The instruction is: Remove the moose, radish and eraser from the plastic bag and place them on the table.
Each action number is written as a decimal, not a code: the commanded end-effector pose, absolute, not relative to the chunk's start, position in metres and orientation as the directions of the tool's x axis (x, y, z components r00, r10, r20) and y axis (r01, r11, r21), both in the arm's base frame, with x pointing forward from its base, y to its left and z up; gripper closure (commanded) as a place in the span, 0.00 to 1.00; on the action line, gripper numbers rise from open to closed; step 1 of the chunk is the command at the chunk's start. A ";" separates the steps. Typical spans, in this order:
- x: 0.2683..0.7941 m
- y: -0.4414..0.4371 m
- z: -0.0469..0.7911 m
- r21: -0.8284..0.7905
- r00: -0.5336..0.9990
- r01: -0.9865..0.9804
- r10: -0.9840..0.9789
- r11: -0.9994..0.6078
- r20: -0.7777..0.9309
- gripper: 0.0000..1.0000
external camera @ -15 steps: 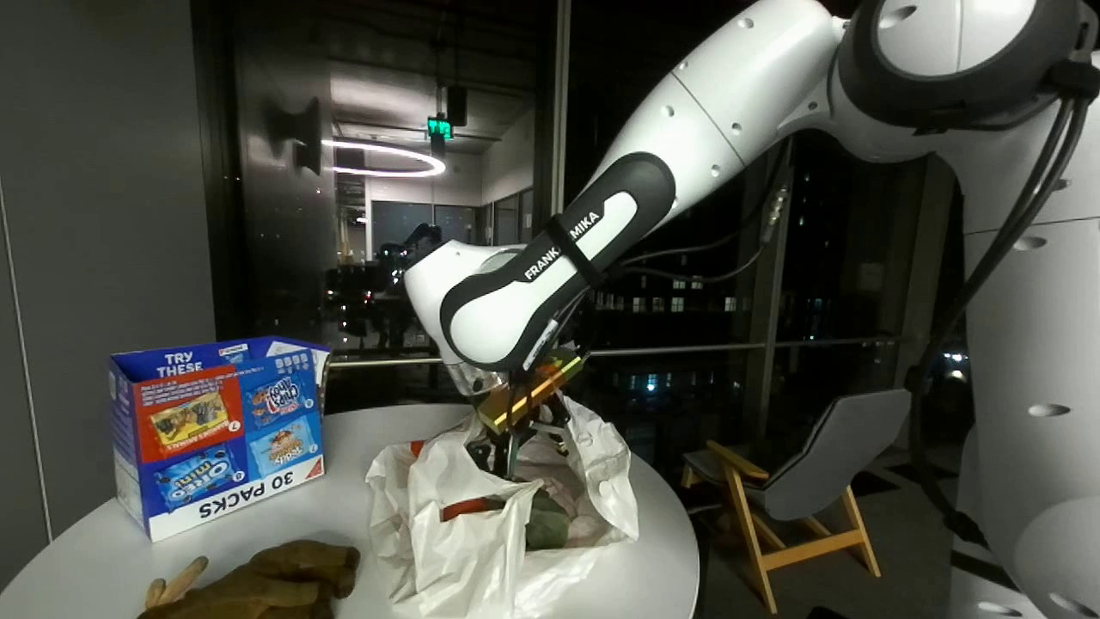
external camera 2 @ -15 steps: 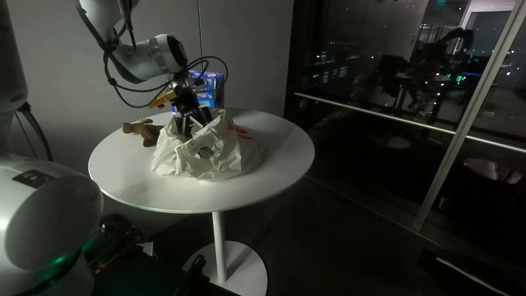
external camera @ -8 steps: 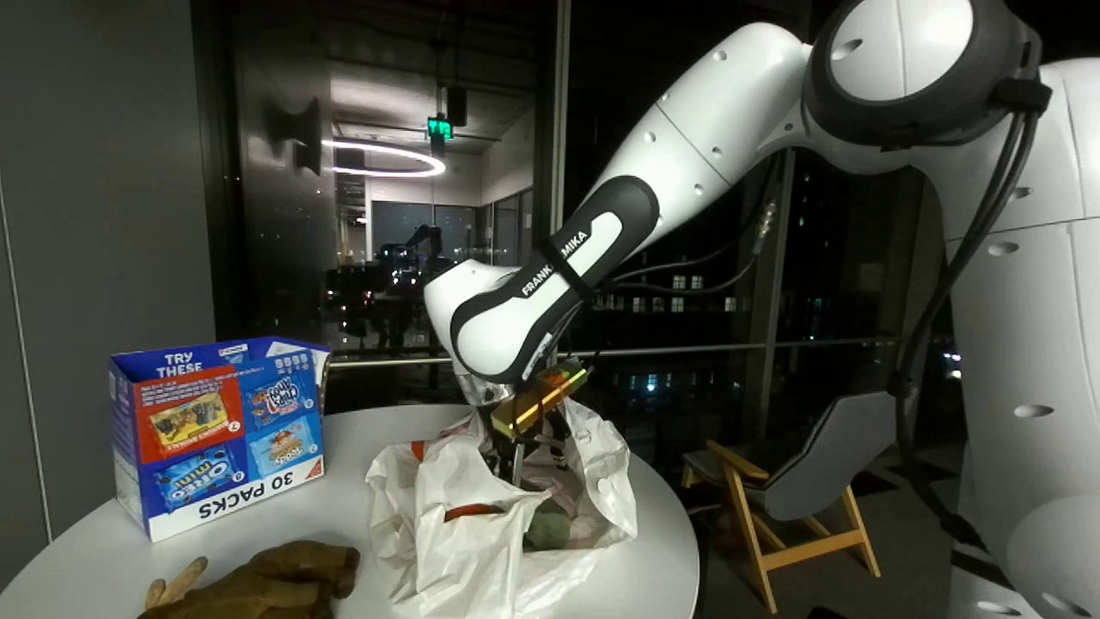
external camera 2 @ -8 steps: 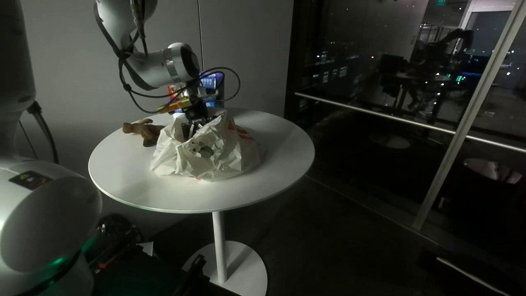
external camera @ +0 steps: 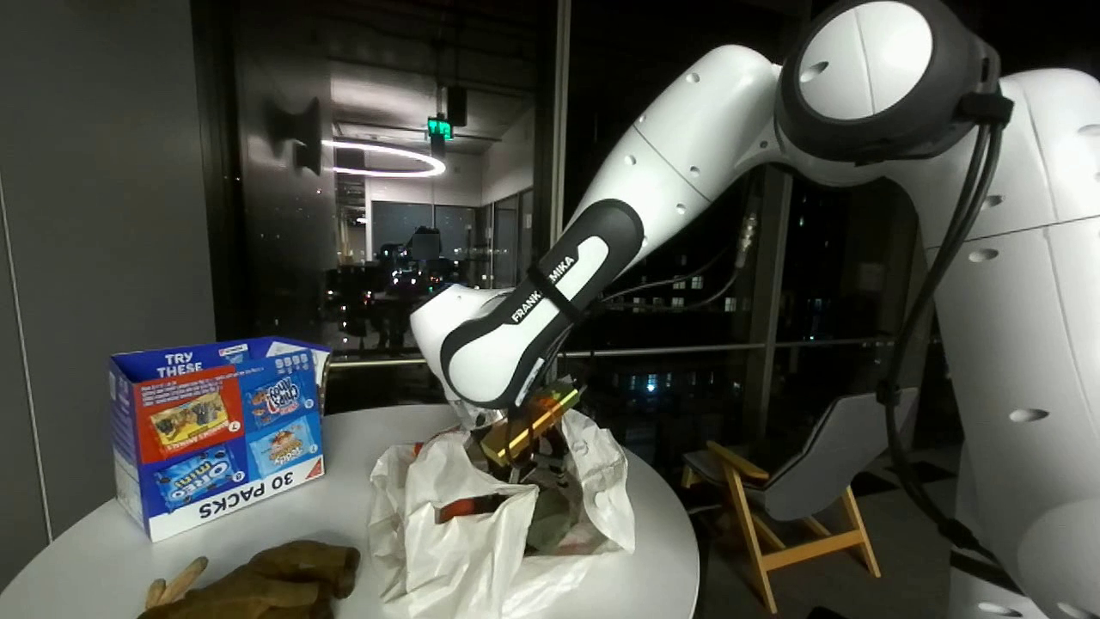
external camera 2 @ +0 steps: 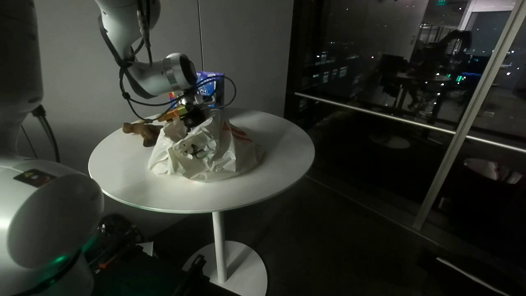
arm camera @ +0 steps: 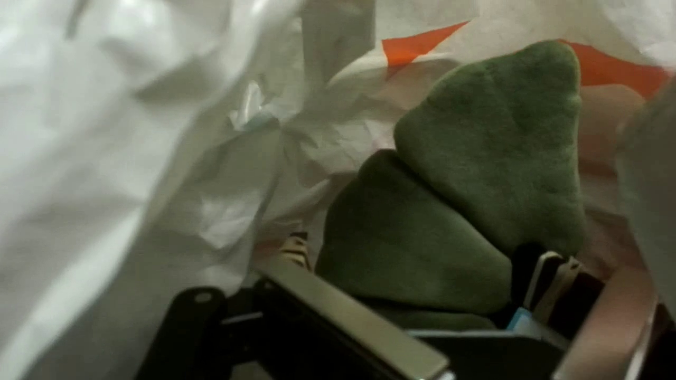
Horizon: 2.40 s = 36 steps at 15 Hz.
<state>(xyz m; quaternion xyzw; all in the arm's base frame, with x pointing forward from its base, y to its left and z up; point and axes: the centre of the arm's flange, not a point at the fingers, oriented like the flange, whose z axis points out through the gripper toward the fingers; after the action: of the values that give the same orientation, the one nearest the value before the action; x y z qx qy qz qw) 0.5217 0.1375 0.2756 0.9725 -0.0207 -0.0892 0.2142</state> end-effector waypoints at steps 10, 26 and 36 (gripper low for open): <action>0.534 0.130 0.277 0.232 0.920 -0.101 -0.180 -0.967 -0.348 0.71; 0.518 0.124 0.324 0.277 0.952 -0.213 -0.263 -0.937 -0.159 0.92; 0.437 0.099 0.468 0.132 0.994 -0.044 -0.056 -0.990 -0.089 0.92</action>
<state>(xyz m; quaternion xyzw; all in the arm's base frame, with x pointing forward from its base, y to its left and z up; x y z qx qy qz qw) 0.4734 0.1109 0.4304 0.9896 -0.0870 -0.0456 0.1047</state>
